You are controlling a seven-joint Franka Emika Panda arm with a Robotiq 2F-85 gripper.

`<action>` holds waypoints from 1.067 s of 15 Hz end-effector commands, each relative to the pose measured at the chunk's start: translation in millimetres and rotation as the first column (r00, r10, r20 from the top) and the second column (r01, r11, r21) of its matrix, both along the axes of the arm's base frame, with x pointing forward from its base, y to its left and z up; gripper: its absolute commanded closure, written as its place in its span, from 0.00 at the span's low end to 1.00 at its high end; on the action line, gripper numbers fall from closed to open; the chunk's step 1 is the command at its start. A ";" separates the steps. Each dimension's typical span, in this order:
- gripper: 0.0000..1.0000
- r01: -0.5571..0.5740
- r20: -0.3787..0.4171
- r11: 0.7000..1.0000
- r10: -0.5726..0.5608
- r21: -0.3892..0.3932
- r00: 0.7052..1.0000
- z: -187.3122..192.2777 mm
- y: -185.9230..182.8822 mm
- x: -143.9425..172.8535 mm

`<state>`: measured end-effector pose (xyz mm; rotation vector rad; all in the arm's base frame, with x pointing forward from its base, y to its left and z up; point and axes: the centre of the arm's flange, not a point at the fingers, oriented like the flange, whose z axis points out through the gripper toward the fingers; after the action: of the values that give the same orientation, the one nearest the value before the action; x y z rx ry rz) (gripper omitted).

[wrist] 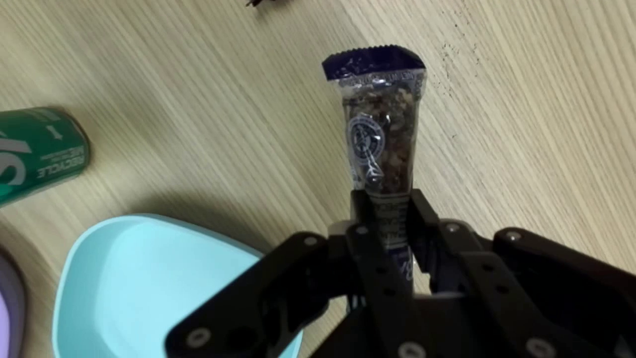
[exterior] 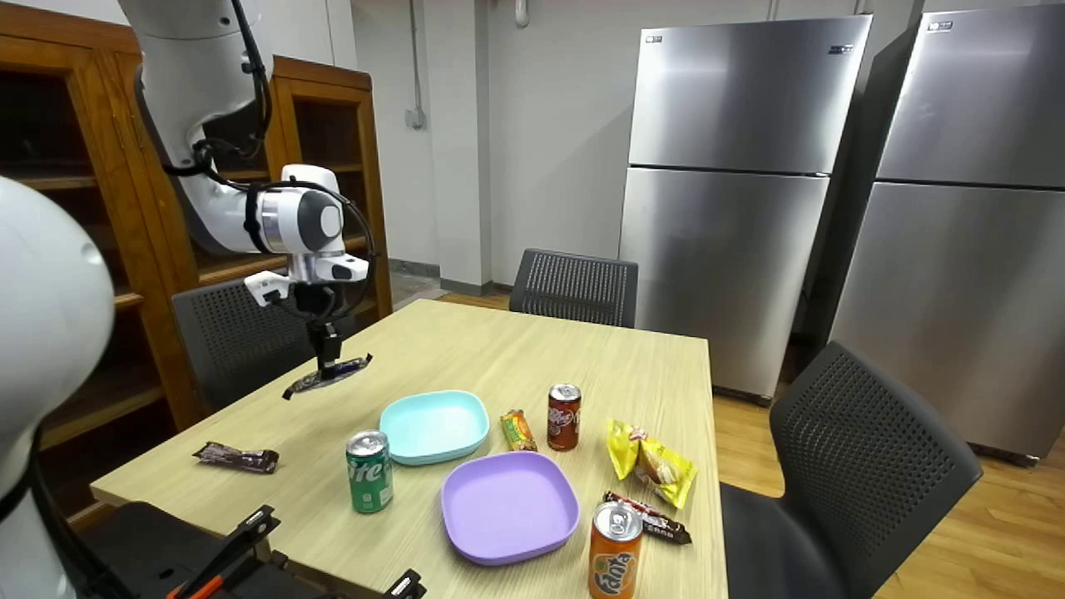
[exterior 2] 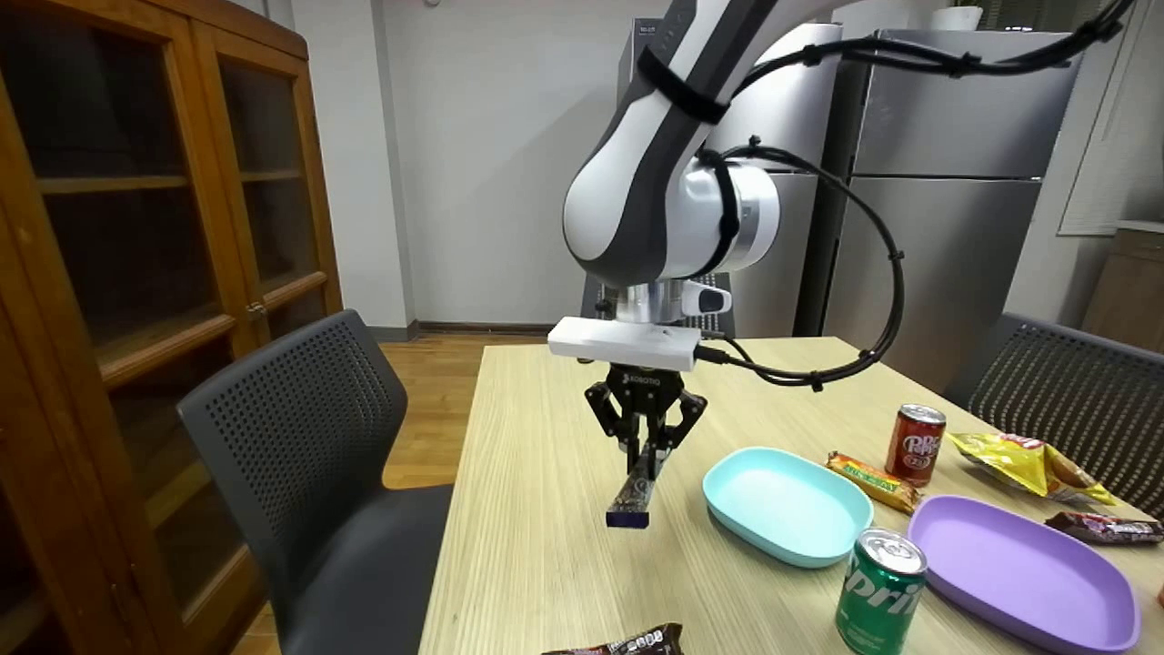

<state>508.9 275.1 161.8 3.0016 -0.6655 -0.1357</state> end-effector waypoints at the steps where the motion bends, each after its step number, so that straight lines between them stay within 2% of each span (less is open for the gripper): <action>1: 0.95 0.060 0.004 0.998 -0.060 -0.010 0.998 31.7 -31.0 -11.0; 8: 0.95 0.195 0.002 0.980 -0.195 -0.027 0.981 37.4 -90.3 -6.3; 16: 0.95 0.292 -0.012 0.954 -0.294 -0.059 0.956 37.9 -149.5 -18.3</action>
<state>505.4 145.7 186.6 2.8648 -1.0237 -0.1556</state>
